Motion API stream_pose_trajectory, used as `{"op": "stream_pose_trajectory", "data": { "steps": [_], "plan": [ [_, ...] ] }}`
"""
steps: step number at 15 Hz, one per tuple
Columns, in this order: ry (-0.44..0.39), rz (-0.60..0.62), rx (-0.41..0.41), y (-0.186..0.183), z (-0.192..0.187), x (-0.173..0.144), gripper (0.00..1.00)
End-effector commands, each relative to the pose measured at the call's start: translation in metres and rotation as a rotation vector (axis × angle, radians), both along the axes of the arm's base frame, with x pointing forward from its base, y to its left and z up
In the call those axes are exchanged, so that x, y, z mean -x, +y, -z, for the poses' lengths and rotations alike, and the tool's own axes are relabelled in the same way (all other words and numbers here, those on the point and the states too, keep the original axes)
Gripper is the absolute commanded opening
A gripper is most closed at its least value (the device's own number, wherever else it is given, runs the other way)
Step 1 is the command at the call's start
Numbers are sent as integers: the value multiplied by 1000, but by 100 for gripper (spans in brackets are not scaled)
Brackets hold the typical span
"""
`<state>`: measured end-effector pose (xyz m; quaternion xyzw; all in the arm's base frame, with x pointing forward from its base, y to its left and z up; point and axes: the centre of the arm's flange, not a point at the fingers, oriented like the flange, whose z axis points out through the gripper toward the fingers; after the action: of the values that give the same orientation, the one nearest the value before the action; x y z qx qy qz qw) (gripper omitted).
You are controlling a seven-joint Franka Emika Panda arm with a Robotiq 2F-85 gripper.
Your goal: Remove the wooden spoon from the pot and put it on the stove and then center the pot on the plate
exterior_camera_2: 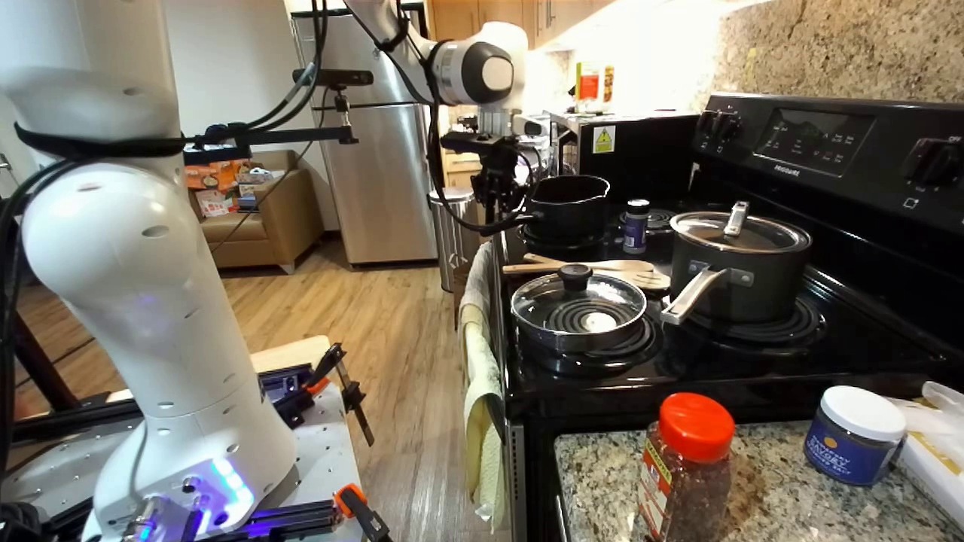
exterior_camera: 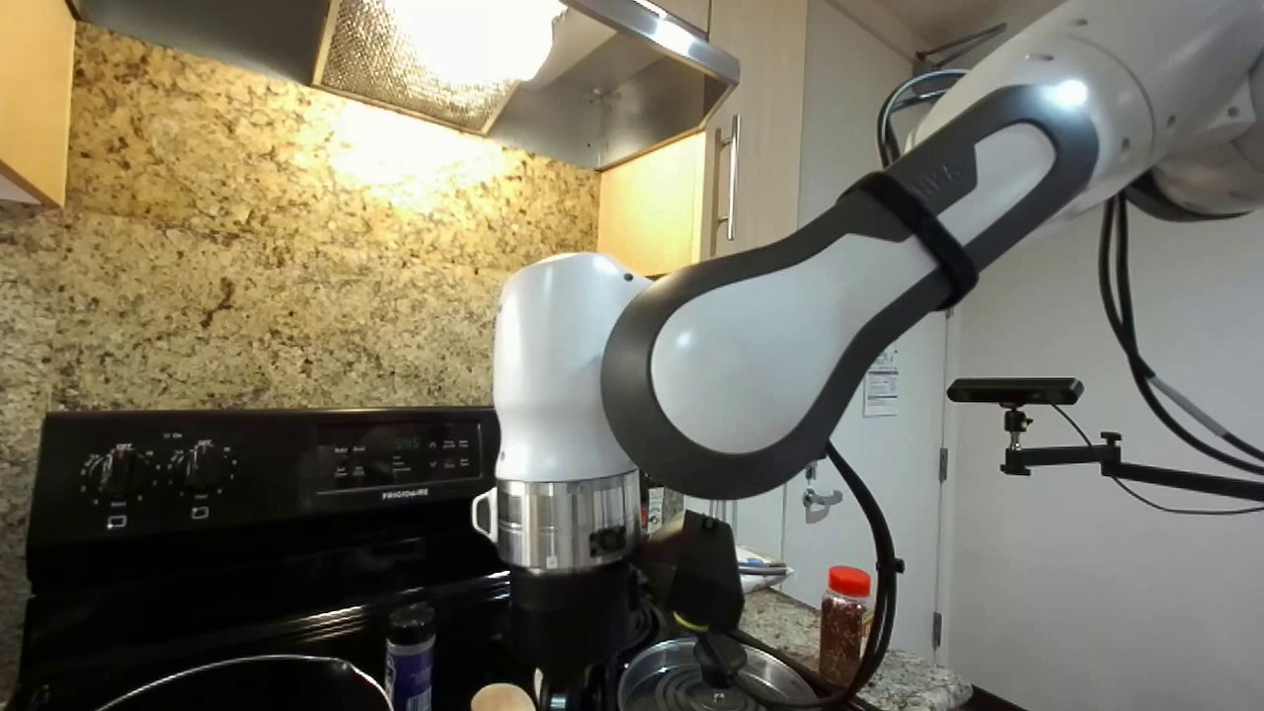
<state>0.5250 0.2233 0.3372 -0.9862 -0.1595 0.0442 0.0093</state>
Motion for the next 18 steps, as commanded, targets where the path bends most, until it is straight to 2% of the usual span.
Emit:
{"op": "stream_pose_trajectory", "data": {
  "steps": [1,16,17,18],
  "plan": [
    [15,-52,-17,8,3,4,14],
    [-25,-26,12,2,-31,5,14],
    [-26,-17,20,1,-32,7,23],
    [-28,-5,18,0,-33,7,59]
  ]
}}
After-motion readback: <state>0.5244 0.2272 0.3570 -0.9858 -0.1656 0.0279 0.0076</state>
